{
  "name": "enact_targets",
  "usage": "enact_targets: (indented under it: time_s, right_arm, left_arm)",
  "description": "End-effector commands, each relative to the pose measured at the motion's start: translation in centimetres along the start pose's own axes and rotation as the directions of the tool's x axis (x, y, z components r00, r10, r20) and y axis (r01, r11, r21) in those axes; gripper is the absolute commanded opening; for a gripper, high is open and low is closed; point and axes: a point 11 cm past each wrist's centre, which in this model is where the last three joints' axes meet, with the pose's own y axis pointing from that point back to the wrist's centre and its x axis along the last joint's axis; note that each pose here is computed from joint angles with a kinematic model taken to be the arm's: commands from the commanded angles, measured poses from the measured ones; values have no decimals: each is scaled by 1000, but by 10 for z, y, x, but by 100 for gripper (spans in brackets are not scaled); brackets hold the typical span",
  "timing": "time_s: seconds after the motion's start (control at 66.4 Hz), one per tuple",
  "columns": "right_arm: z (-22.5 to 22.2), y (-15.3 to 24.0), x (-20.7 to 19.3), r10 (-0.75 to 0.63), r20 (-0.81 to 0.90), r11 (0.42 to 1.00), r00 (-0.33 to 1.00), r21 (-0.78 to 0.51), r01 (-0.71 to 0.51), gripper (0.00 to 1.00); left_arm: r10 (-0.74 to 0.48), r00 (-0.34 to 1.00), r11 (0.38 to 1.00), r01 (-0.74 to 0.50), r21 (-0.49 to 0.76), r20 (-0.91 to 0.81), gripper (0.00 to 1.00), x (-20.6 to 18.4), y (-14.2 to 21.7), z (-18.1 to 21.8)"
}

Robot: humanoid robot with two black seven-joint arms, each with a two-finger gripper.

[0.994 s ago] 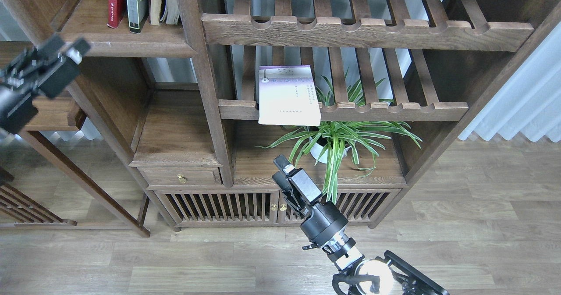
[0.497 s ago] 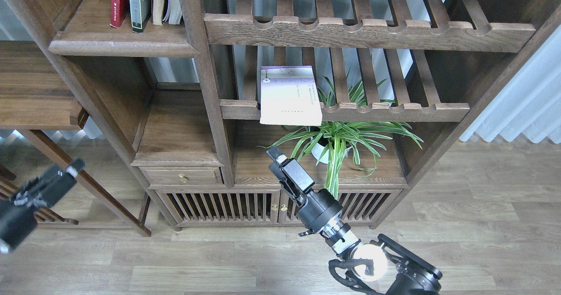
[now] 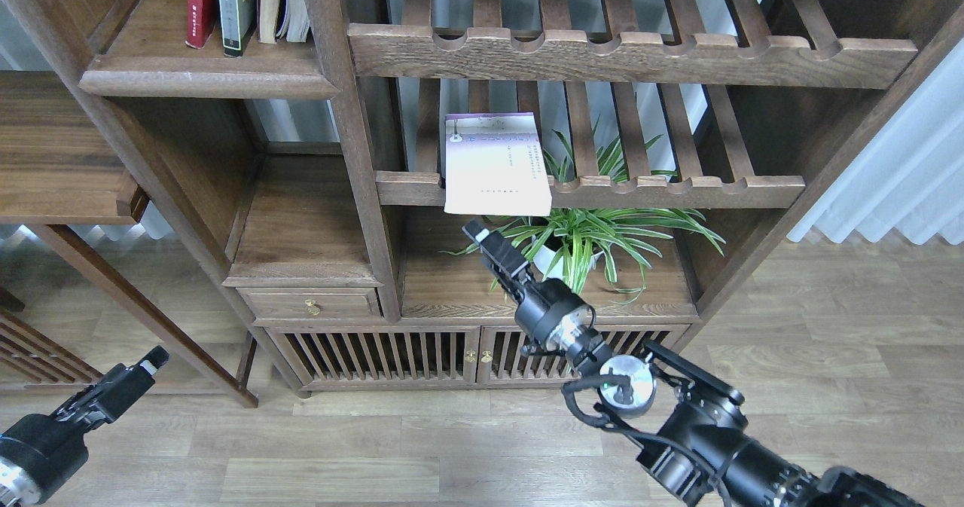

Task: Organize books on shelf
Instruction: 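Raise the right gripper to the white book on the middle shelf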

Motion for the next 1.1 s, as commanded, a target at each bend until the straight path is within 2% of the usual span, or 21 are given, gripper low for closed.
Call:
enact_targets:
  time_s: [0.0, 0.271, 0.738, 0.964, 1.084]
  right_arm:
    - [-9, -9, -6, 21, -1, 1000, 1000, 12, -21, 98]
    - [-10, -14, -8, 38, 22, 999, 999, 10, -38, 92]
    - [-29, -25, -8, 105, 38, 993, 994, 45, -107, 88]
    - [-37, -24, 0, 131, 57, 988, 990, 69, -135, 73]
    - [-39, -24, 1, 135, 59, 988, 989, 73, -139, 73]
  left_arm:
    - [-2, 1000, 1000, 2, -2, -2, 90, -1, -1, 0]
    - [-2, 1000, 1000, 2, -2, -4, 91, -1, -1, -1]
    - [-4, 1000, 1000, 4, -8, -2, 90, -1, -1, 1]
    - [0, 1000, 1000, 0, -21, -2, 91, 0, -1, 6]
    - [1, 1000, 1000, -1, -25, -2, 90, 0, 0, 7]
